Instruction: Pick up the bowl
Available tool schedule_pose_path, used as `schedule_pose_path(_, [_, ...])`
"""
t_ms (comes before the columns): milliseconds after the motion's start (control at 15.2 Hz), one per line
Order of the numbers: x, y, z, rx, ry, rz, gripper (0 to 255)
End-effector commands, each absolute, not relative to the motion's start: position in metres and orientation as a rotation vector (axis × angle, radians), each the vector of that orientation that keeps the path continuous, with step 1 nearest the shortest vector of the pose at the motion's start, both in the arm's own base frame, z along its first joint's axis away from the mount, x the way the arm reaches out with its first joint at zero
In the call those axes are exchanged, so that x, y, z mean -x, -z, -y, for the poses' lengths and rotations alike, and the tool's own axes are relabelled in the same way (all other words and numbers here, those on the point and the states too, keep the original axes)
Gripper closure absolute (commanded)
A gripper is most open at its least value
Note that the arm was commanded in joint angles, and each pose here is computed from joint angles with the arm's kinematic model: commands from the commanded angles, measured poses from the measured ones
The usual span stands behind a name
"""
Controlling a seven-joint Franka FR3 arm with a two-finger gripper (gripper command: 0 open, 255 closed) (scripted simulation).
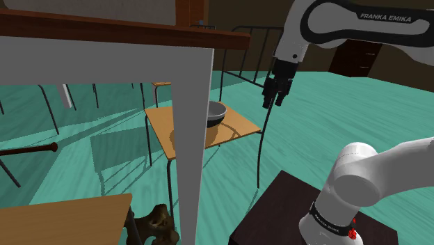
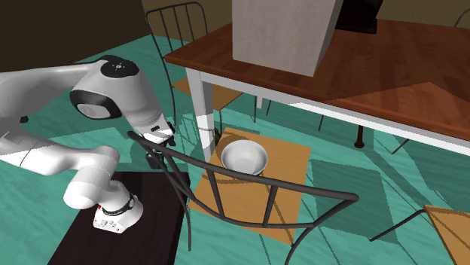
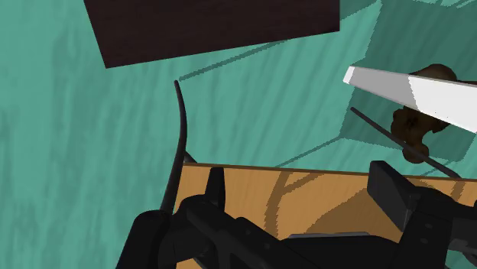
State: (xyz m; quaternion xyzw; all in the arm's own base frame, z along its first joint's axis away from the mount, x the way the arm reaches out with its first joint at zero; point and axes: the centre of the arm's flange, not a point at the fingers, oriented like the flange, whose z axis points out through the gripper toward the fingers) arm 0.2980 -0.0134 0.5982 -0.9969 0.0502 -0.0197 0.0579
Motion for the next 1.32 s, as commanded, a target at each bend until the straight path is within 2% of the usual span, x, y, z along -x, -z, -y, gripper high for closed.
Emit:
schedule_pose_path(0, [-0.298,-0.598,0.013,3.021,0.060,-0.152,0])
schedule_pose_path(1254, [-0.541,-0.534,0.046,2.894,0.052,-0.135,0])
